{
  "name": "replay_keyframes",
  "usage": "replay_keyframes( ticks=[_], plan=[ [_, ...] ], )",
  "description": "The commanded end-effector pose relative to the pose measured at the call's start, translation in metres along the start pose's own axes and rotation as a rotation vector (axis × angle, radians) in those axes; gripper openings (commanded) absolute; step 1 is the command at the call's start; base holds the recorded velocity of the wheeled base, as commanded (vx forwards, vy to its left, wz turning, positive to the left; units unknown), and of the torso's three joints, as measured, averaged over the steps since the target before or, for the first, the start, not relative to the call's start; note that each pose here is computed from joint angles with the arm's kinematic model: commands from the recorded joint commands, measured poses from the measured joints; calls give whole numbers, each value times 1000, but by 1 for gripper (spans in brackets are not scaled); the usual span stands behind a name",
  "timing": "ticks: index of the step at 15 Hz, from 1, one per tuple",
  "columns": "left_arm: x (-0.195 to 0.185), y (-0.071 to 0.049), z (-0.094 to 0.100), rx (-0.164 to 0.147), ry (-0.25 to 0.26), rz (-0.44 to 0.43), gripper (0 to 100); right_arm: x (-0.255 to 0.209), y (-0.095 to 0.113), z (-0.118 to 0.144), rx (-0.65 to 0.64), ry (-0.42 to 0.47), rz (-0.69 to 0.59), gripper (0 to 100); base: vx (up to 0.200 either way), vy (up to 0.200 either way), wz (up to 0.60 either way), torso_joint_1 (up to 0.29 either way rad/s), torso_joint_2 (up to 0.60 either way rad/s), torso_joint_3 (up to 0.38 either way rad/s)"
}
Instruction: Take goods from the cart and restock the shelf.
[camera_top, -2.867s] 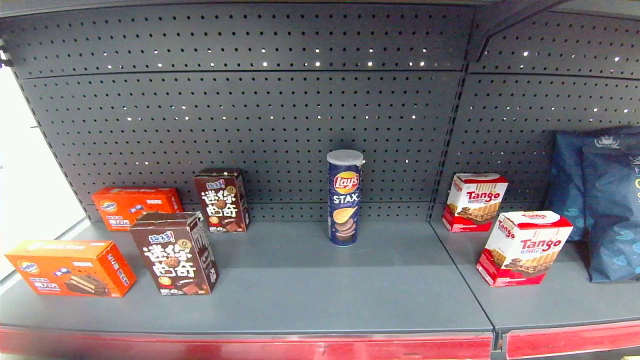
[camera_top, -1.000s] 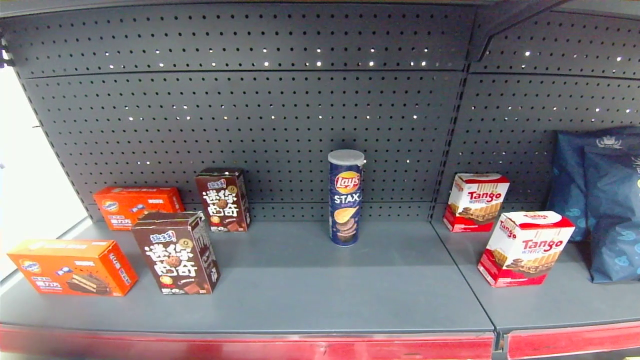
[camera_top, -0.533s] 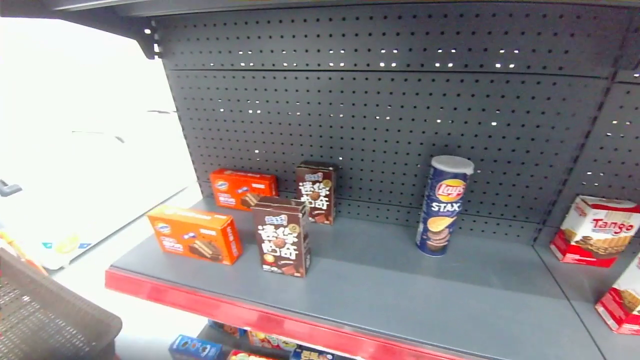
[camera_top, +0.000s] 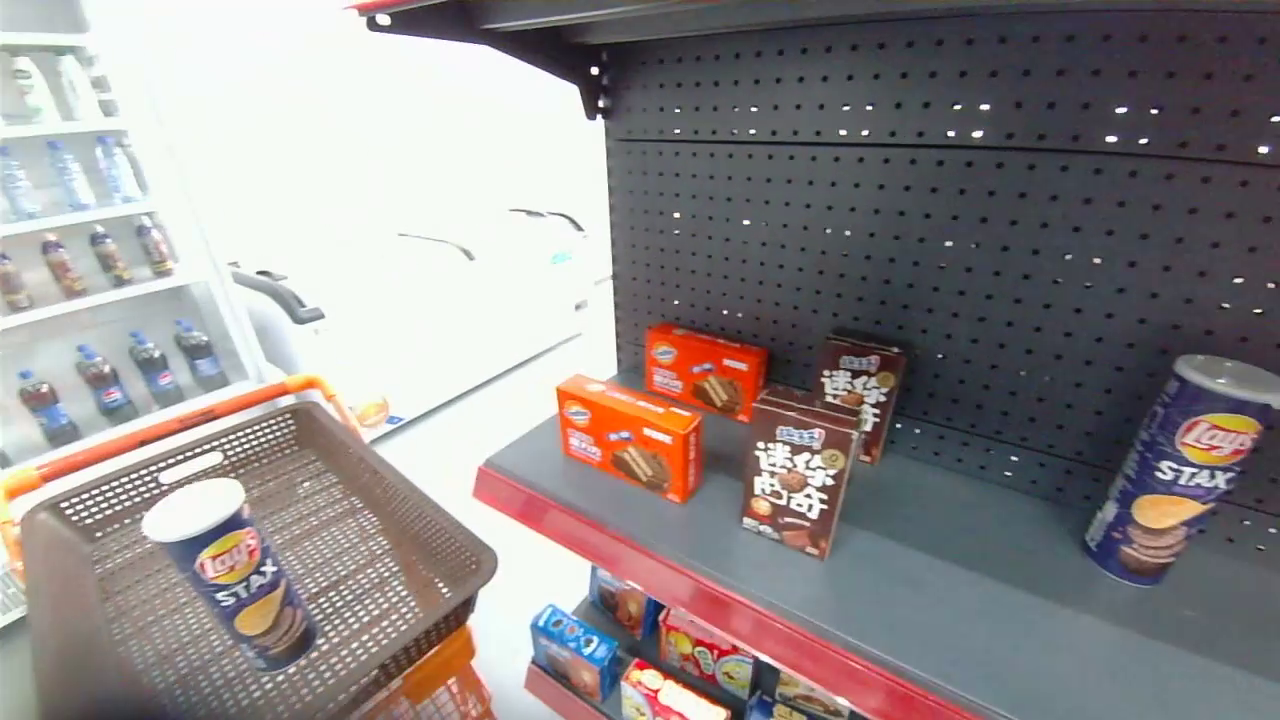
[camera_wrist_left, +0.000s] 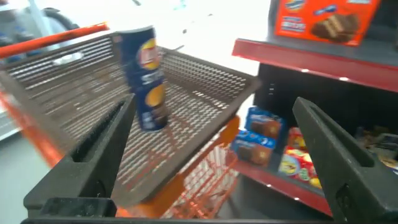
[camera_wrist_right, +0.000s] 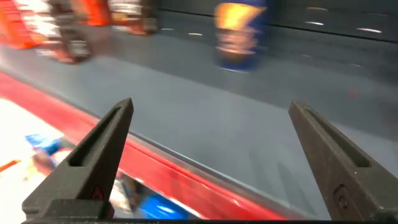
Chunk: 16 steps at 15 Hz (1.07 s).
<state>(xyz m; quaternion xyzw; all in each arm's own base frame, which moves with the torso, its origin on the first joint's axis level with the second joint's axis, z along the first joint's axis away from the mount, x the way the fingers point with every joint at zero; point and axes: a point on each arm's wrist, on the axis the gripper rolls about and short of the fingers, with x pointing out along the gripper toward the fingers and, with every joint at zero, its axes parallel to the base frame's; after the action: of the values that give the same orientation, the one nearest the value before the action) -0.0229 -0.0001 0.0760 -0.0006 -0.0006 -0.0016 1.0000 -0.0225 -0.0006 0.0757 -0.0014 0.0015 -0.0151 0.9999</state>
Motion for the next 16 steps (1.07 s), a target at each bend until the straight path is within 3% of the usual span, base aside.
replay_keyframes(
  ticks=[1,3,8,9,10,12,13,14,16],
  plan=[
    [0,0,0,0,0,0,100,0,0,0,0,2,0,100,0,0,600,2,-2,-2],
    [0,0,0,-2,0,2,100,0,0,0,0,2,0,100,0,0,600,2,0,5],
    [0,0,0,6,0,11,100,0,0,0,1,0,0,100,0,0,0,0,0,0],
    [0,0,2,17,-6,11,100,0,0,0,1,0,0,100,0,0,0,0,0,0],
    [-8,0,23,79,-64,-10,100,0,0,0,1,0,0,100,0,0,0,0,0,0],
    [-13,0,45,92,0,-31,100,0,0,0,1,0,0,100,0,0,0,0,0,0],
    [-9,0,77,91,66,-37,100,0,0,0,1,0,0,100,0,0,0,0,0,0],
    [5,0,94,91,136,-34,100,0,0,0,1,0,0,100,0,0,0,0,0,0],
    [38,0,125,92,218,1,100,0,0,0,1,0,0,100,0,0,0,0,0,0]
  ],
)
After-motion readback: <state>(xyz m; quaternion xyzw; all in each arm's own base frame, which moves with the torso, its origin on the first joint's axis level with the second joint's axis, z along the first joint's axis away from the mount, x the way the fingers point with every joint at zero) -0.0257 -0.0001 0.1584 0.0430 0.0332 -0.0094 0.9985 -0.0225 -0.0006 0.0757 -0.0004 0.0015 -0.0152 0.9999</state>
